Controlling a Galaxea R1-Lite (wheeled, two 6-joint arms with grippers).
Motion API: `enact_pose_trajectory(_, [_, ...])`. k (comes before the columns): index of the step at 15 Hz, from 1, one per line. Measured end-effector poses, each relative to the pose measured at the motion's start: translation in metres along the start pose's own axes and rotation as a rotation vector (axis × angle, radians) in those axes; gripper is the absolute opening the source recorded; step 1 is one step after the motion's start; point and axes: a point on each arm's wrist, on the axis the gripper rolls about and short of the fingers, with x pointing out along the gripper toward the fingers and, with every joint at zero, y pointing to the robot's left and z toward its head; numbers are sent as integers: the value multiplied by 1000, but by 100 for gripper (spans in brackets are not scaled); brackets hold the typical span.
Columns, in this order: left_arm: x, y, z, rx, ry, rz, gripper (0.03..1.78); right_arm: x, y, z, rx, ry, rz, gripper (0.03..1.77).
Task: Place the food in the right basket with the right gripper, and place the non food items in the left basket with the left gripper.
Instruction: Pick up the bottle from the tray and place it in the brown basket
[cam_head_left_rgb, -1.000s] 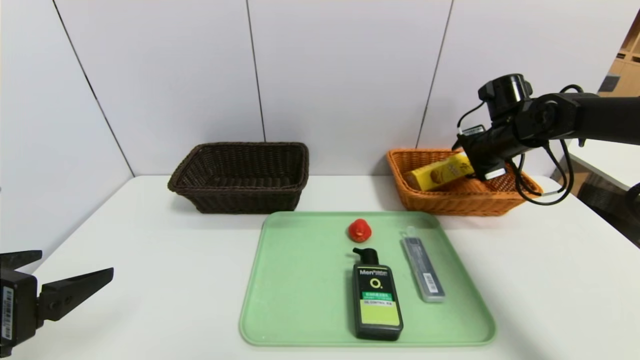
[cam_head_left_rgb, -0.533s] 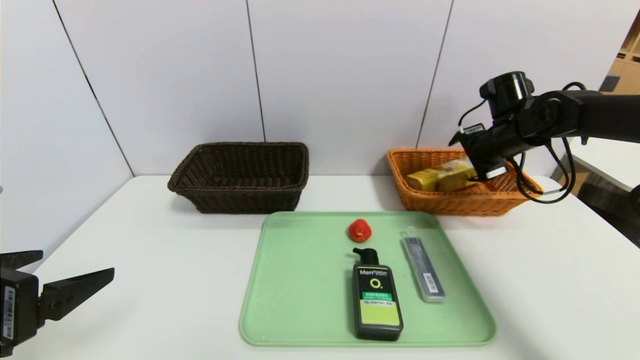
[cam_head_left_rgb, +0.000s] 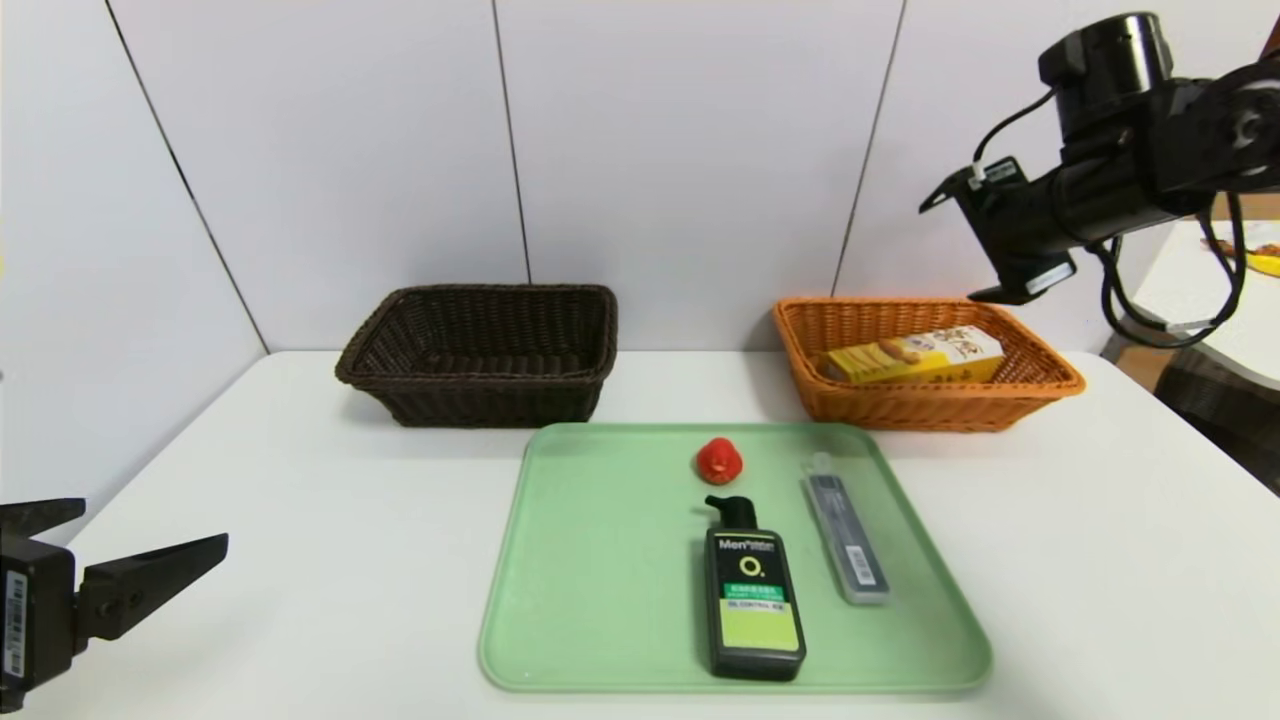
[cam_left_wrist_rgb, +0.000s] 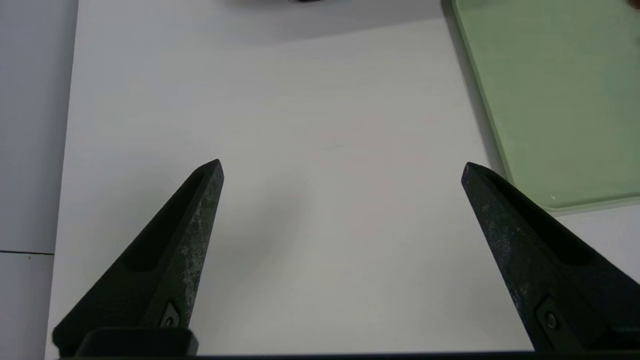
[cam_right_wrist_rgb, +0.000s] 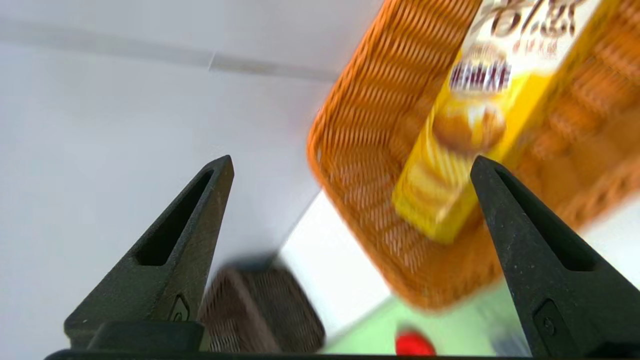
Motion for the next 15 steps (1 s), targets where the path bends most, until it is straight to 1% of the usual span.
enact_pose_trajectory(1, [0, 0, 2, -1, -5, -1, 169, -17, 2, -5, -47, 14, 1, 165])
enact_pose_trajectory(3, [0, 0, 10, -8, -19, -3, 169, -51, 3, -12, -165, 32, 18, 166])
enact_pose_trajectory(6, [1, -1, 15, -8, -18, -3, 169, -104, -3, -19, -358, 69, 23, 168])
enact_pose_trajectory(9, [6, -3, 19, -3, -8, -14, 169, -154, -15, -26, -502, 123, 18, 169])
enact_pose_trajectory(11, [11, -10, 27, 14, -7, -39, 169, -183, -24, -34, -566, 154, 7, 169])
enact_pose_trajectory(13, [16, -21, 44, 12, -25, -88, 169, -205, -28, -40, -623, 112, 5, 169])
enact_pose_trajectory(15, [20, -37, 64, -17, -35, -150, 169, -220, -29, -38, -694, 25, -8, 169])
